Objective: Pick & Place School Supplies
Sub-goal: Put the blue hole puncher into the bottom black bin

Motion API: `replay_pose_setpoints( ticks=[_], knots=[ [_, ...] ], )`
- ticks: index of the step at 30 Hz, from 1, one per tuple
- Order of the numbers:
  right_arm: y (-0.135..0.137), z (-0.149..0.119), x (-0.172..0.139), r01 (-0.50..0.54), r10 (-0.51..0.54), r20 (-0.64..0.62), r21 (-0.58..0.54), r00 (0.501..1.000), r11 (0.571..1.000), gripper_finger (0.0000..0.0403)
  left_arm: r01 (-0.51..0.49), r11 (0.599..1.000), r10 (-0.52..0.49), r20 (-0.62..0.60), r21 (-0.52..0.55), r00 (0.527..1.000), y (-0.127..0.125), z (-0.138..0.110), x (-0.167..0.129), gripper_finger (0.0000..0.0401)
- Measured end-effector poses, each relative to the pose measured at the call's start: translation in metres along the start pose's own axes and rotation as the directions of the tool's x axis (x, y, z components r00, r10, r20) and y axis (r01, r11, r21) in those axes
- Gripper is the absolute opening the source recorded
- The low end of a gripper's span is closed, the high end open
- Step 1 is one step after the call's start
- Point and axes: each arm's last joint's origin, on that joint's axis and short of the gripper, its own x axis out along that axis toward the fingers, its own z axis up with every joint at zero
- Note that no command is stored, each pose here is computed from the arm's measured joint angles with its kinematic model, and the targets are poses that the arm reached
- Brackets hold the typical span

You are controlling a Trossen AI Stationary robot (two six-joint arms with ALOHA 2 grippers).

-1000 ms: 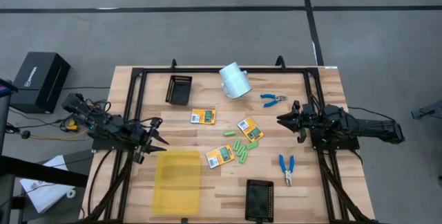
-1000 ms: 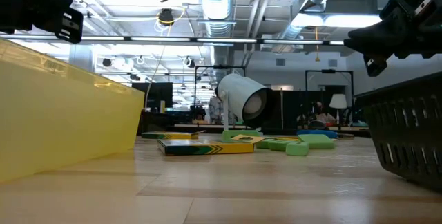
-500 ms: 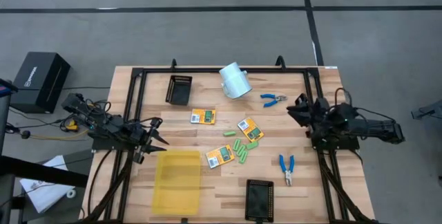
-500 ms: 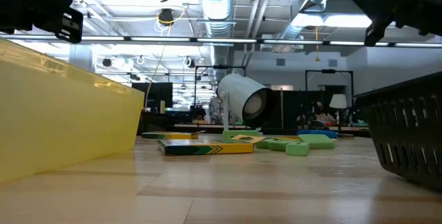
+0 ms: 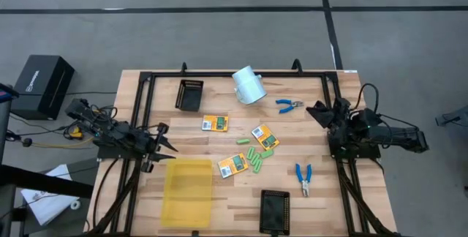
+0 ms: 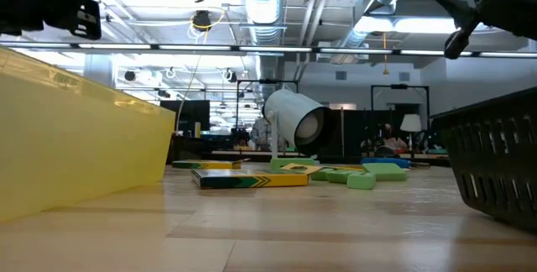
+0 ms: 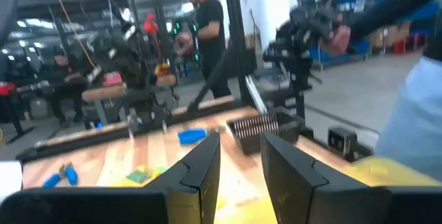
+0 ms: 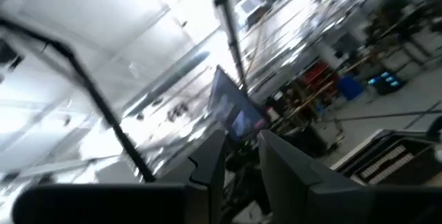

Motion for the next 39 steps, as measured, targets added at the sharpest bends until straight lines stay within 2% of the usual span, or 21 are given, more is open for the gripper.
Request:
replay_pose_setpoints(
  ticks=[6,11,16,21,23,25,27,32,36,39],
  knots=[
    [0.002,0.006,0.0,0.025,-0.024,0.105,-0.003,0.994,1.0,0.0082,-0.006,0.991,0.034,0.207,-0.136,0.978,0.004,0.02,-0.002,0.01],
    [0.006,0.011,-0.001,0.005,0.005,0.16,-0.059,0.987,0.998,0.0082,-0.005,0.982,0.084,0.413,-0.191,0.907,0.009,0.04,-0.009,0.01],
    [0.005,0.011,-0.001,0.015,-0.004,0.15,-0.073,0.989,0.997,0.0082,0.039,0.96,0.111,0.504,-0.277,0.857,0.011,0.049,-0.014,0.01],
    [0.004,0.01,0.0,0.027,-0.016,0.143,-0.074,0.99,0.997,0.0082,0.057,0.947,0.126,0.53,-0.315,0.838,0.012,0.052,-0.016,0.01],
    [0.004,0.011,-0.001,0.04,-0.028,0.161,-0.07,0.987,0.997,0.0082,-0.009,0.934,0.205,0.513,-0.358,0.834,0.015,0.052,-0.016,0.01],
    [0.005,0.013,-0.001,0.039,-0.027,0.184,-0.06,0.982,0.997,0.0082,-0.106,0.897,0.327,0.486,-0.428,0.811,0.019,0.052,-0.018,0.01],
    [0.007,0.015,-0.001,0.023,-0.011,0.208,-0.056,0.978,0.998,0.0082,-0.149,0.861,0.405,0.479,-0.486,0.778,0.022,0.054,-0.02,0.01],
    [0.02,0.028,0.003,-0.024,0.041,0.263,-0.068,0.964,0.997,0.0082,-0.109,0.857,0.399,0.516,-0.503,0.758,0.027,0.081,-0.018,0.01],
    [0.036,0.041,0.025,-0.01,0.045,0.208,-0.168,0.977,0.986,0.0082,-0.177,0.874,0.403,0.47,-0.453,0.786,0.033,0.118,0.005,0.01],
    [0.045,0.046,0.053,0.021,0.016,0.139,-0.262,0.99,0.965,0.0082,-0.237,0.885,0.391,0.366,-0.4,0.844,0.037,0.141,0.036,0.01]
  ],
)
